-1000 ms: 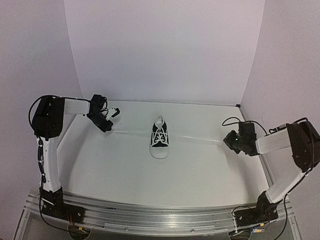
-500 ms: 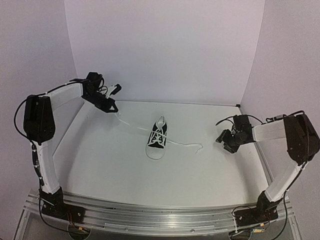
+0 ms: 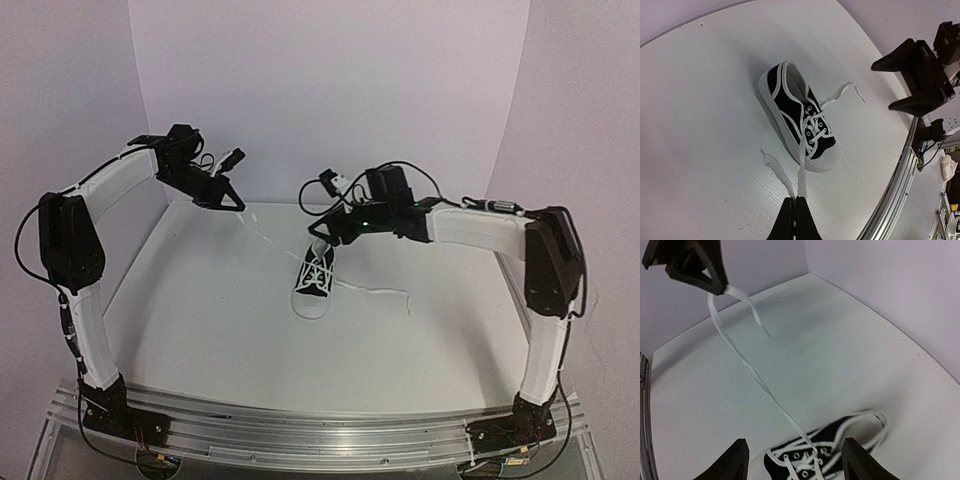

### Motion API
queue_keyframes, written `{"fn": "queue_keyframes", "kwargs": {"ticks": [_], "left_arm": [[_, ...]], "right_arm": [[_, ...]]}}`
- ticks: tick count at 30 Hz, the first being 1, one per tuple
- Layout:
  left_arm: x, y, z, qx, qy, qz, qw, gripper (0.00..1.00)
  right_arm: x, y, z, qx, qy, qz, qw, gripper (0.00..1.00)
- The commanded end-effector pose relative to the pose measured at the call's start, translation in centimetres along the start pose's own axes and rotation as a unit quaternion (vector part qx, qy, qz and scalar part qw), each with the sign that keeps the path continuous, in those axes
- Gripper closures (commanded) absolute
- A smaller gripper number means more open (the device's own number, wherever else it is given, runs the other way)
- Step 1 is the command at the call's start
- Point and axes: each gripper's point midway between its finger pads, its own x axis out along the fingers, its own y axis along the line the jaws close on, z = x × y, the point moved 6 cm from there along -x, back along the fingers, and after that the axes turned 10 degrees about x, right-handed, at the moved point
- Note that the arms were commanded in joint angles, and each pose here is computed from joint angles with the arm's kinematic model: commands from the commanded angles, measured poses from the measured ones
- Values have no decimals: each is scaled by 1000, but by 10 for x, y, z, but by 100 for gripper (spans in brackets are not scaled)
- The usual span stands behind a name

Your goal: Tie the shoes

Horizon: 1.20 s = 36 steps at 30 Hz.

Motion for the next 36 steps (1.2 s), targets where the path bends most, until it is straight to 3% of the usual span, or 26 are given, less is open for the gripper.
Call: {"fn": "queue_keyframes", "kwargs": {"ticks": [1,4,16,26,31,32,33,35,36], "left_arm": [[-26,-20,21,14,-35,-9,999,100],[-26,-21,21,15,-36,-8,999,100],[-24,-20,18,15,-32,-10,999,100],[-9,-4,2,11,-11,19,1000,100],[35,10,-25,56,39,31,997,99],[51,6,-35,81,62,21,995,95],[65,3,-42,104,76,11,992,83],[85,-4,-50,144,88,-15,985,41],[93,-5,-51,170,88,-21,981,26]], "right_arm": [[65,27,-17,-117,22,108,987,34],[91,29,-21,-125,24,121,985,37],[132,15,-41,-118,36,75,990,71],[115,17,-48,-120,50,73,989,100],[95,14,-44,-91,51,66,992,100],[91,14,-45,-86,52,64,993,100],[87,12,-45,-82,54,62,993,100],[82,9,-45,-75,49,60,994,100],[79,9,-45,-71,48,61,994,100]]}}
